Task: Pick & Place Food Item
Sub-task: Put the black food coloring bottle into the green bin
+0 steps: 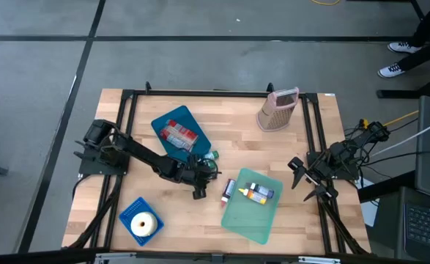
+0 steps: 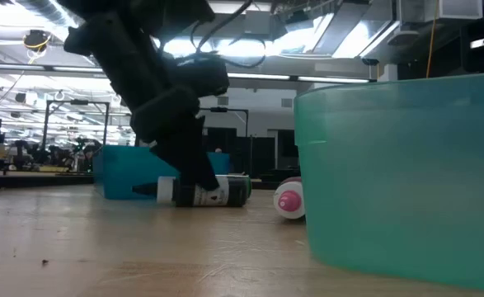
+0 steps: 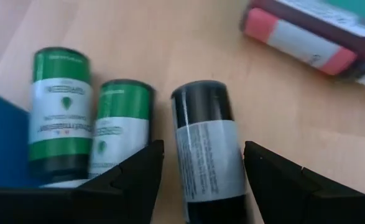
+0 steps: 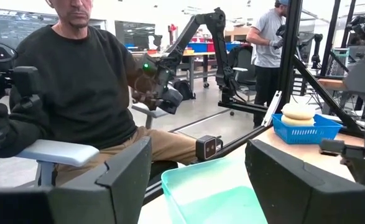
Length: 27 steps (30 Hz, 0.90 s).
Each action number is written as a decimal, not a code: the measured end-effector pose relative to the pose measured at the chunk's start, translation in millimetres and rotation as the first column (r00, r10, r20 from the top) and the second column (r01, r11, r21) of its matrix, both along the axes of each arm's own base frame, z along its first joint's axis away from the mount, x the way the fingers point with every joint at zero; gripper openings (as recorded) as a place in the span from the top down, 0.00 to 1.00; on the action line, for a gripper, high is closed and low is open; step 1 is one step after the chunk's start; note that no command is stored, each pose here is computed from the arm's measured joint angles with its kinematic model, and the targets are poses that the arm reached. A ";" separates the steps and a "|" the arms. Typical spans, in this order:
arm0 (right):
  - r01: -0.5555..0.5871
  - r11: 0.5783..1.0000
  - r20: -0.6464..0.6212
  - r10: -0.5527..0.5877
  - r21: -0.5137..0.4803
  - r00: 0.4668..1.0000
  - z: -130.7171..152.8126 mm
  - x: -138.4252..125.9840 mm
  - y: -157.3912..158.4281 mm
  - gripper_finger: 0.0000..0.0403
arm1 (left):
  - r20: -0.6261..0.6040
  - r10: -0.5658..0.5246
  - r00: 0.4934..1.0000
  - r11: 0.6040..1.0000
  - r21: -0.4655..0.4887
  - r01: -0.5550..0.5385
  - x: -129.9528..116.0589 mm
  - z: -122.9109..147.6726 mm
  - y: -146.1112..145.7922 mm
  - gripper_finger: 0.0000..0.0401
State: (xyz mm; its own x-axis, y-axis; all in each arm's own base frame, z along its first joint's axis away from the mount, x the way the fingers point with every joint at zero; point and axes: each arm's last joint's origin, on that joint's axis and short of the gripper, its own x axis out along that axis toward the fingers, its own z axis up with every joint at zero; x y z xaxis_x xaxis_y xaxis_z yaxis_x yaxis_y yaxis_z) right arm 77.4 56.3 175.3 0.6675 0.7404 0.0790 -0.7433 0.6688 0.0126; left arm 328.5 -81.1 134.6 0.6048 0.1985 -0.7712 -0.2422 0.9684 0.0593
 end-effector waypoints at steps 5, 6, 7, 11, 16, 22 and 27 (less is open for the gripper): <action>0.000 1.000 0.000 0.000 0.001 1.000 0.1 0.0 0.0 0.37 | -0.015 0.028 0.999 0.999 -0.014 -0.028 2.0 -4.8 5.9 0.45; 0.000 1.000 0.000 0.000 0.001 1.000 0.0 0.0 0.0 0.37 | -0.019 0.029 0.999 0.999 -0.014 -0.029 2.3 -5.9 6.1 0.46; 0.000 1.000 0.000 0.000 0.001 1.000 0.0 0.0 0.0 0.37 | -0.023 0.032 0.999 0.999 -0.014 -0.032 3.0 -7.6 6.0 0.46; 0.000 1.000 0.000 0.000 0.001 1.000 0.0 0.0 0.0 0.37 | -0.037 0.041 0.998 0.999 -0.019 -0.042 3.6 -14.3 4.0 0.50; 0.000 1.000 -0.001 0.000 0.001 1.000 0.0 0.0 0.0 0.37 | -0.021 0.041 0.999 0.999 -0.032 -0.042 2.7 -12.1 0.0 0.56; 0.000 1.000 -0.001 0.000 0.001 1.000 0.0 0.0 0.0 0.37 | -0.009 0.018 1.000 0.997 -0.072 -0.018 6.4 -6.8 -7.2 0.68; -0.001 1.000 -0.003 0.001 0.003 1.000 0.0 0.0 0.0 0.37 | 0.016 -0.055 0.998 0.995 -0.086 0.056 15.1 6.4 -17.3 0.73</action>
